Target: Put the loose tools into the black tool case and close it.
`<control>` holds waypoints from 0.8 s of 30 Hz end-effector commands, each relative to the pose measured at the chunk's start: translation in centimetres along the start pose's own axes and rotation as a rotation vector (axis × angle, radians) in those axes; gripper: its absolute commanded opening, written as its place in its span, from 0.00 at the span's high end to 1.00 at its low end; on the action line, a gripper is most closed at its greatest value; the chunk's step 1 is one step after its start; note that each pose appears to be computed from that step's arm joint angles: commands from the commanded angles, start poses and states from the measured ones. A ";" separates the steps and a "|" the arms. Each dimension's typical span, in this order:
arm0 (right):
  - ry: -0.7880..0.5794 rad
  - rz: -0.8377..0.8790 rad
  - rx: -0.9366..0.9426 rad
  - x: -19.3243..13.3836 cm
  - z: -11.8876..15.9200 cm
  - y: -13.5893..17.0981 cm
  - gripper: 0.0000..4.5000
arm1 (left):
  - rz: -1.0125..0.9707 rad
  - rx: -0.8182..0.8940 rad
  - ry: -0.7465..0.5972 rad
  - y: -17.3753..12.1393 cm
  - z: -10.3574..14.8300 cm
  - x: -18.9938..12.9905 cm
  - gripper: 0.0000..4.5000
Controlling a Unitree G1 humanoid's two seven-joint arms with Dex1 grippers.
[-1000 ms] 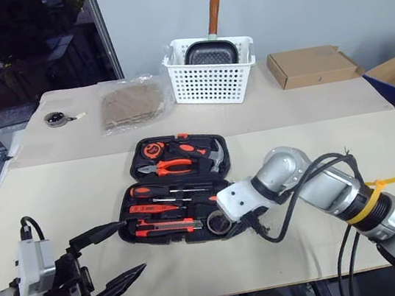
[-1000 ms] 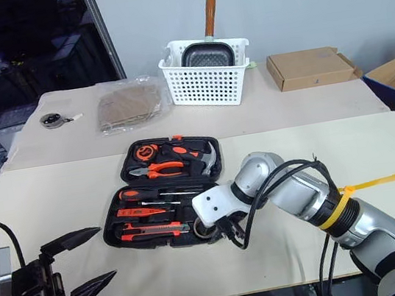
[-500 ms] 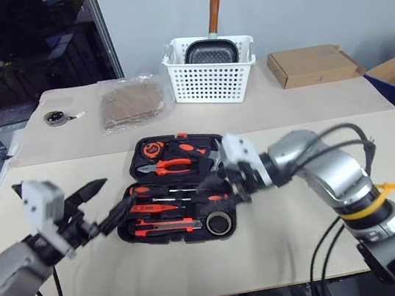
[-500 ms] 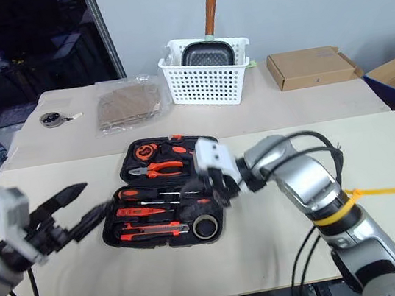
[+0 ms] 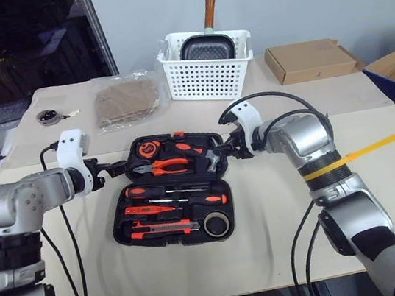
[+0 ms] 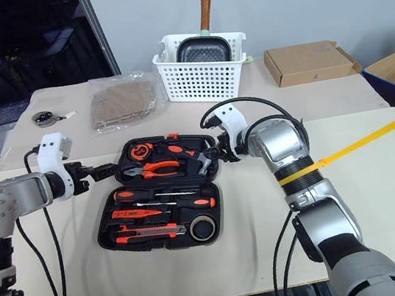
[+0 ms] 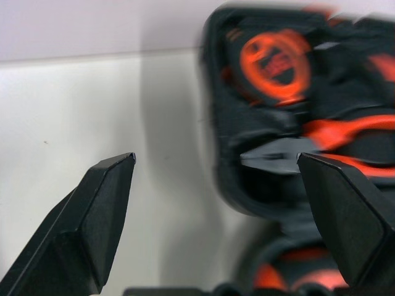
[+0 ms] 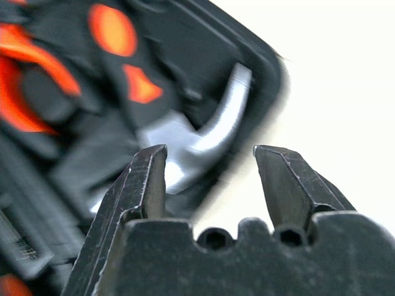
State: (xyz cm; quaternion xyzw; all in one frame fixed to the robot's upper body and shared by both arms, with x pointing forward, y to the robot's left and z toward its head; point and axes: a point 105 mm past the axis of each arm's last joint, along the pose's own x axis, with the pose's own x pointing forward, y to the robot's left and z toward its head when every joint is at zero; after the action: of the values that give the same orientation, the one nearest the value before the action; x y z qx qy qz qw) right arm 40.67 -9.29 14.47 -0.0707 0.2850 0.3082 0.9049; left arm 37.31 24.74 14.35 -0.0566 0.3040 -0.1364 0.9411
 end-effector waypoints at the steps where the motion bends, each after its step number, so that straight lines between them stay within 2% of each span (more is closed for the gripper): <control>1: -0.028 0.001 0.017 -0.6 1.0 -0.2 0.41 | -0.015 0.013 -0.021 0.3 1.4 0.5 0.00; 5: 0.005 0.019 0.050 -0.1 0.2 -0.1 0.41 | -0.047 0.000 0.014 0.4 1.0 1.5 0.00; 6: 0.010 0.022 0.055 0.0 0.1 -0.1 0.52 | -0.056 -0.002 0.017 0.3 1.0 1.7 0.12; 7: 0.017 0.024 0.060 0.1 -0.1 -0.1 0.56 | -0.072 0.006 0.015 0.1 1.1 1.9 0.14; 13: 0.051 0.039 0.073 0.1 -1.0 -0.2 1.00 | -0.140 -0.018 0.040 -1.1 1.1 2.8 0.63; 17: -0.009 0.058 0.097 0.1 -0.3 -0.1 1.00 | -0.175 -0.018 0.009 -1.6 1.5 3.1 0.95; 18: -0.044 0.061 0.092 0.1 0.3 -0.1 1.00 | -0.175 -0.006 -0.018 -1.6 2.0 3.1 0.98; 24: -0.293 0.071 -0.067 -0.2 3.9 0.4 1.00 | -0.240 0.069 -0.201 -3.2 5.2 2.5 0.98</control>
State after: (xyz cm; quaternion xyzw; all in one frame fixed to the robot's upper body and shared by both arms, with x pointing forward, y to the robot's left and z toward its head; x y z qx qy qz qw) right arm 41.86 -9.58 14.47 -0.0376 0.2321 0.3183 0.9184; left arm 40.76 22.14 13.76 -0.0886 0.2766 -0.2201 0.9313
